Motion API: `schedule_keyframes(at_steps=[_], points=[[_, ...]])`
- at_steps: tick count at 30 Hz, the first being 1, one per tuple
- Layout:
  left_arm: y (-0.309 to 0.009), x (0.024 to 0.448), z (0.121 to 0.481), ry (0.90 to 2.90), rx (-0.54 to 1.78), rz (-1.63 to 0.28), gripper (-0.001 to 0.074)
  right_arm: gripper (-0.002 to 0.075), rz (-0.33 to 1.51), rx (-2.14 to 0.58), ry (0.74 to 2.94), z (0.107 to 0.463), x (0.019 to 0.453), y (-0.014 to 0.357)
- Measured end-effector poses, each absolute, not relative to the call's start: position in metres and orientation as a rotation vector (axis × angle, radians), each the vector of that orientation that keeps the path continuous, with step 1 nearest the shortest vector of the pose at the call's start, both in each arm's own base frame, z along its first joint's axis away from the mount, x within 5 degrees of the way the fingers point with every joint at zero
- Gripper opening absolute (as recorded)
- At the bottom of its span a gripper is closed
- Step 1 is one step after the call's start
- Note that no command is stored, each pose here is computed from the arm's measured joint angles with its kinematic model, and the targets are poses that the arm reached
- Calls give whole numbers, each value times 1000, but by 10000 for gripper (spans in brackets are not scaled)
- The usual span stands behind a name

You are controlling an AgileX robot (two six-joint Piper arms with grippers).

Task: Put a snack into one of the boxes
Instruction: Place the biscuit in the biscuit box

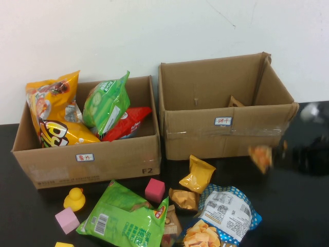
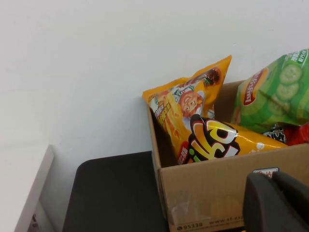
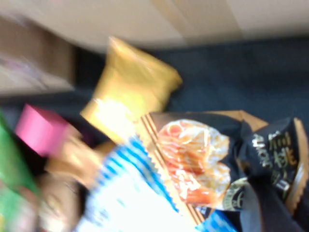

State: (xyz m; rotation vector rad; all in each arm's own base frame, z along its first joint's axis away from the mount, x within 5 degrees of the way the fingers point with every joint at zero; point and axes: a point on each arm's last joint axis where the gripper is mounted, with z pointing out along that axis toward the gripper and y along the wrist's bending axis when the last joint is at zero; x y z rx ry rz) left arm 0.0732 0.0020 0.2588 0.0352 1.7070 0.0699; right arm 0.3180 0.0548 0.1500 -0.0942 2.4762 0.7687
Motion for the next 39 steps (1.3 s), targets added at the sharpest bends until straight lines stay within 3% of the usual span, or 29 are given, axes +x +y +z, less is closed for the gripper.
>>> schedule_keyframes(at_steps=[10,14,17,19,25,27,32,36,39], points=[[2,73,259,1707,35,70,-2,26,718,-170,1980,278,340,56],[2,73,259,1707,35,70,-2,26,657,-125,1901,296,364,52],[2,73,259,1709,35,70,-2,44,592,-71,1913,290,389,56],[2,73,258,1715,35,70,-2,109,576,-77,1941,277,406,65],[2,73,258,1715,35,70,-2,485,564,-277,2030,241,431,106],[2,73,258,1715,35,70,-2,535,545,-355,2057,235,430,115],[1,73,258,1719,17,45,-2,519,568,-358,2061,247,423,117],[-1,73,258,1793,19,-2,-2,472,617,-354,1983,287,408,114],[-7,76,267,1862,105,-41,-2,383,650,-389,1887,328,388,114]])
